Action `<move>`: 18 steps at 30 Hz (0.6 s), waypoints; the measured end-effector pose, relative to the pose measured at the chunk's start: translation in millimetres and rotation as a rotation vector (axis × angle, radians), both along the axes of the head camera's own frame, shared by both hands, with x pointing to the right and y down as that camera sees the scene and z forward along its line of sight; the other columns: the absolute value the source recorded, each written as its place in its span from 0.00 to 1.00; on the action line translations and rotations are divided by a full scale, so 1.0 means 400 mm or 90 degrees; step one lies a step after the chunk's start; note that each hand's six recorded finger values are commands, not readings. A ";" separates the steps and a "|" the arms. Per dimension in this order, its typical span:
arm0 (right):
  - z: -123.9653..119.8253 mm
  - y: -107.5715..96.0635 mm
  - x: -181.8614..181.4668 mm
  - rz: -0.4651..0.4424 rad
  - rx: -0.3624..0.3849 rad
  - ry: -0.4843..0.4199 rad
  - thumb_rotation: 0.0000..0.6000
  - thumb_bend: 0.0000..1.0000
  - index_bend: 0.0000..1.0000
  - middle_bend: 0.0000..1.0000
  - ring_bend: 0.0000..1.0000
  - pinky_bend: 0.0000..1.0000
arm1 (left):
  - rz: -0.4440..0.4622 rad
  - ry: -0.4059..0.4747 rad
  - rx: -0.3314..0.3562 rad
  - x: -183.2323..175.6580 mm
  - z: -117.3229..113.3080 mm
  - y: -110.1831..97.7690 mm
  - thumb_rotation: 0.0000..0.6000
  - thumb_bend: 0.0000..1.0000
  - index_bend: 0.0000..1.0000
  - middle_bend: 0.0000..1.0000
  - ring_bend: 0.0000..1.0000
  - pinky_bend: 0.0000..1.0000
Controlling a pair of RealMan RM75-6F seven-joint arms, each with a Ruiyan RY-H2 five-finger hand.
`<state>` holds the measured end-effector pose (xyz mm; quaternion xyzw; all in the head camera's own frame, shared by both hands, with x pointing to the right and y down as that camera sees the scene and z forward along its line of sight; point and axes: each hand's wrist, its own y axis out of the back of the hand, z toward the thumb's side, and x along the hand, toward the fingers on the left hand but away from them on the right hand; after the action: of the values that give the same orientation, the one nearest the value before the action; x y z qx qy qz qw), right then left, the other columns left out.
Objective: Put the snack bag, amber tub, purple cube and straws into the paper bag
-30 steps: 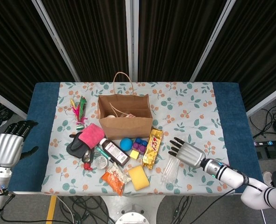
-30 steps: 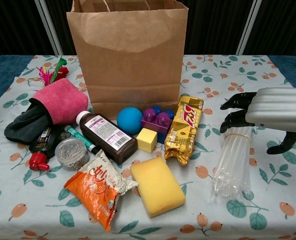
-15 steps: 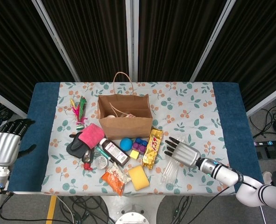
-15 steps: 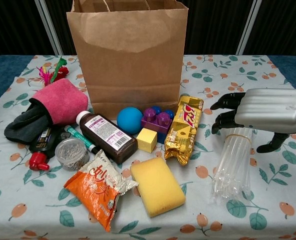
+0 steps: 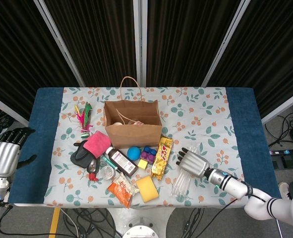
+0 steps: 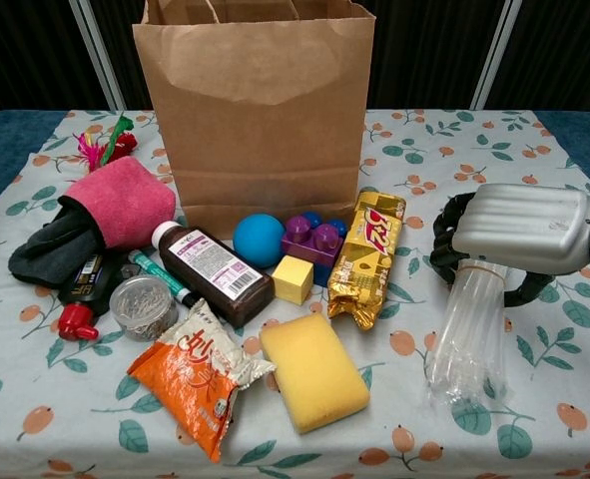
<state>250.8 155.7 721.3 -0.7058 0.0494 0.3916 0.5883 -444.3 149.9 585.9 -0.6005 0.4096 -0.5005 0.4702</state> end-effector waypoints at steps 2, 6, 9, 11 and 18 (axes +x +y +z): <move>-0.013 -0.008 -0.006 0.005 0.014 -0.019 1.00 0.19 0.67 0.56 0.40 0.40 | -0.002 0.000 -0.001 -0.003 0.000 0.001 1.00 0.15 0.31 0.35 0.26 0.30; -0.053 -0.031 -0.011 0.019 0.038 -0.056 1.00 0.20 0.68 0.57 0.41 0.42 | -0.005 0.008 -0.002 -0.002 -0.001 0.000 1.00 0.15 0.31 0.35 0.26 0.30; -0.105 -0.053 -0.015 0.038 0.056 -0.091 1.00 0.20 0.68 0.57 0.41 0.42 | -0.001 0.013 -0.002 0.005 -0.003 0.000 1.00 0.15 0.31 0.35 0.26 0.30; -0.152 -0.075 -0.017 0.058 0.069 -0.119 1.00 0.19 0.68 0.57 0.41 0.42 | 0.001 0.017 -0.005 0.010 -0.003 0.001 1.00 0.15 0.31 0.35 0.26 0.30; -0.363 -0.176 -0.043 0.186 0.099 -0.259 1.00 0.19 0.69 0.58 0.41 0.42 | 0.018 0.034 -0.017 0.041 0.004 0.002 1.00 0.15 0.31 0.35 0.26 0.30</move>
<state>233.7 85.5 576.0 -0.7224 -0.2024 0.3247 0.5759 -428.1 150.9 587.3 -0.6256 0.4071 -0.4828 0.4580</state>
